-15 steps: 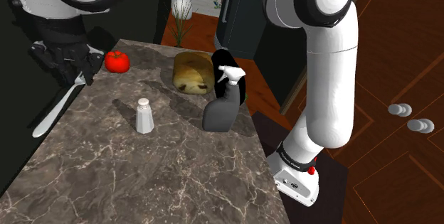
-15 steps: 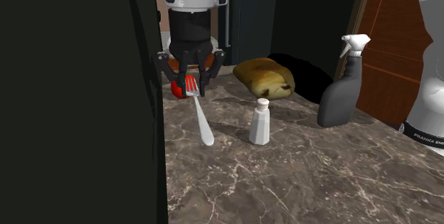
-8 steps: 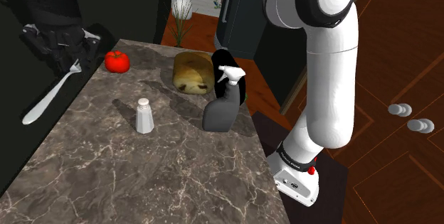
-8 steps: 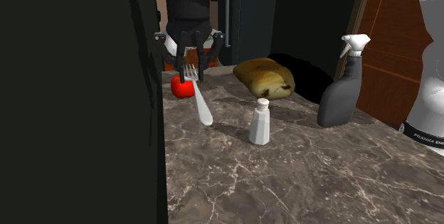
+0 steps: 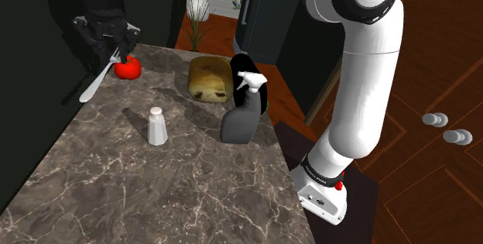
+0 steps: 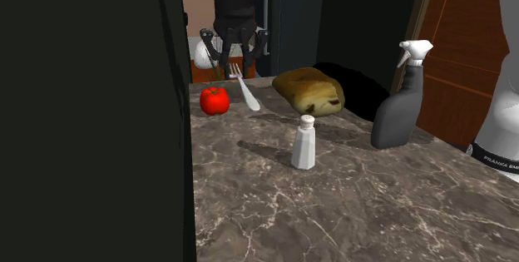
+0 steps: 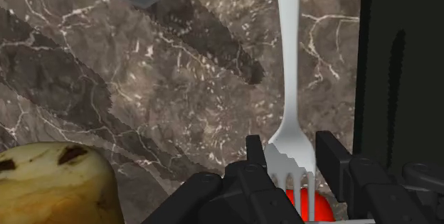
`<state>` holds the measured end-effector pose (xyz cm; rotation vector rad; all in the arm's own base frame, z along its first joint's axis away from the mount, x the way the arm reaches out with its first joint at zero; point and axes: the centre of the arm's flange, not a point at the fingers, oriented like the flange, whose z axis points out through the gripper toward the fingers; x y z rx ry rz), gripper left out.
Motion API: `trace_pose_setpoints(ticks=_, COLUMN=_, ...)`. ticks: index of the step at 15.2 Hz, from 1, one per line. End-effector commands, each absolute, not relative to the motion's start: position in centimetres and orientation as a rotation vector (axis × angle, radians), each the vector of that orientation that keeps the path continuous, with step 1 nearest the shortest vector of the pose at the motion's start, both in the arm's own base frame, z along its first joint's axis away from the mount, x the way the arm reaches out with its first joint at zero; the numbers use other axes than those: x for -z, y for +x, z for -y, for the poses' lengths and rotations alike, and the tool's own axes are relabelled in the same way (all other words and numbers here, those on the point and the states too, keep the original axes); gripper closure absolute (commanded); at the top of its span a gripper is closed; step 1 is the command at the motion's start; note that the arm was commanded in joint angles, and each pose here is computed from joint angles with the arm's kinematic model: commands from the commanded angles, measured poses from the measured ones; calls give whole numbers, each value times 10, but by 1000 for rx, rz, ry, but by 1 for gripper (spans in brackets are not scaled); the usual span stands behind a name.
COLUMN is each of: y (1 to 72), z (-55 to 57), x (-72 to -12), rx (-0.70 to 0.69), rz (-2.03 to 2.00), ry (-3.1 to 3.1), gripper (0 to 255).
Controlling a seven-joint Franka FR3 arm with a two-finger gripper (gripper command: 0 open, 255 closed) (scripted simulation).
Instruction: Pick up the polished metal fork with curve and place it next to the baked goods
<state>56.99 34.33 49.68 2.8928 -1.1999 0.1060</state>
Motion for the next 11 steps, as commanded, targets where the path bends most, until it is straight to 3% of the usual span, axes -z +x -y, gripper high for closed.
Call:
trace_pose_setpoints(ticks=1, y=581, z=-319, x=-500, rx=-106, rz=1198, ry=2894, gripper=255)
trace_pose_setpoints(ticks=11, y=631, z=-197, x=-500, rx=-106, rz=1198, ry=2894, gripper=255)
